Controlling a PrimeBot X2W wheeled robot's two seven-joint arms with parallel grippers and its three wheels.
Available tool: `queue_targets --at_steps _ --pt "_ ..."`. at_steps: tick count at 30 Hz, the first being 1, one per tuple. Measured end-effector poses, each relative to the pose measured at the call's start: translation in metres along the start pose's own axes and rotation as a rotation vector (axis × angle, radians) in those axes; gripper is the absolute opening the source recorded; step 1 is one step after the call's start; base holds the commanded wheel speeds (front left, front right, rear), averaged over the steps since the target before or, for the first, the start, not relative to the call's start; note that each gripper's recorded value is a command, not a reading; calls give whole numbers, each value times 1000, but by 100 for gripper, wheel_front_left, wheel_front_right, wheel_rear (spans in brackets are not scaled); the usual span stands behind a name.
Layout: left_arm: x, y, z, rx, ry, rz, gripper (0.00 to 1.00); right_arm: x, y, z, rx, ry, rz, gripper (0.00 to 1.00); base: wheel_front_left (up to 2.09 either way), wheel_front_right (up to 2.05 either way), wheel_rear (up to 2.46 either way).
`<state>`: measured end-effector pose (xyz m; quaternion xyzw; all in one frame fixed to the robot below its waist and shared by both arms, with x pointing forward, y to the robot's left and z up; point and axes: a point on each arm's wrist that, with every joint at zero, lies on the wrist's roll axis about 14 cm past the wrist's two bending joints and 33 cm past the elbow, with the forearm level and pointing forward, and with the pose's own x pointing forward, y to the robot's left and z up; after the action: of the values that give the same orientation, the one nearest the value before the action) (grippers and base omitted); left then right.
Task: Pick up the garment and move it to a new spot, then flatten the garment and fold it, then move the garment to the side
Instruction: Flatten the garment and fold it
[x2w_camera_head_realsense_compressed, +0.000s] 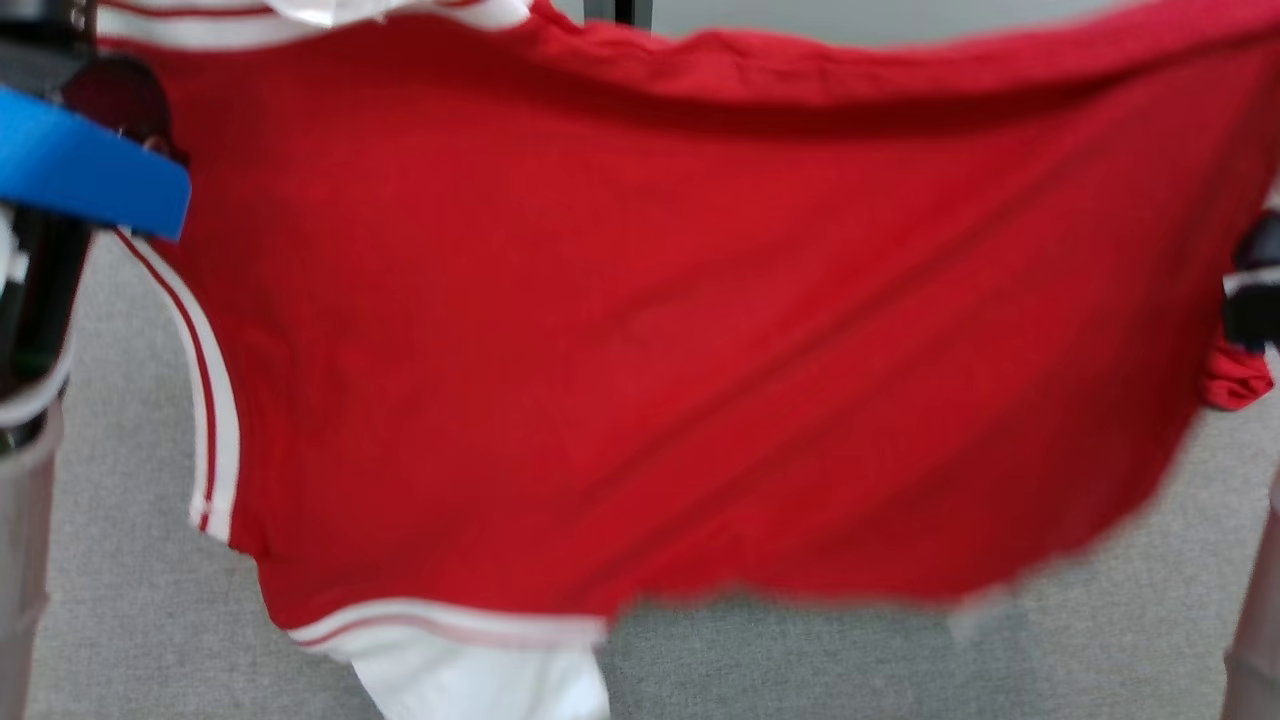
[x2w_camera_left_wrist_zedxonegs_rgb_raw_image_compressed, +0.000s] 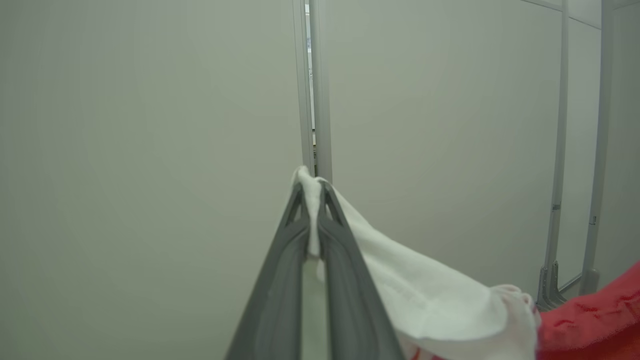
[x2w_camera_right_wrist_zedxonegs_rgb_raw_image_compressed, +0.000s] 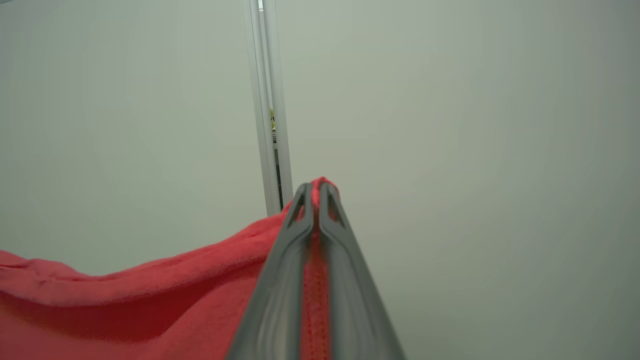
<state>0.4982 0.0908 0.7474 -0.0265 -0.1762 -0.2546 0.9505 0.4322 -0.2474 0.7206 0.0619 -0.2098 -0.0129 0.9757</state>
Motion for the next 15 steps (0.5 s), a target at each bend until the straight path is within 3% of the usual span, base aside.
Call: queue_targets --at_steps 2,10,15 --pt "14 13 -17 39 37 18 0 23 1 -17 -13 21 -1 0 0 0 0" --pt "74 63 -18 178 -28 136 0 116 -2 -47 -107 -6 -40 0 0 0 0" --pt "98 66 -26 109 -106 154 0 140 -2 -90 -151 67 -56 0 0 0 0"
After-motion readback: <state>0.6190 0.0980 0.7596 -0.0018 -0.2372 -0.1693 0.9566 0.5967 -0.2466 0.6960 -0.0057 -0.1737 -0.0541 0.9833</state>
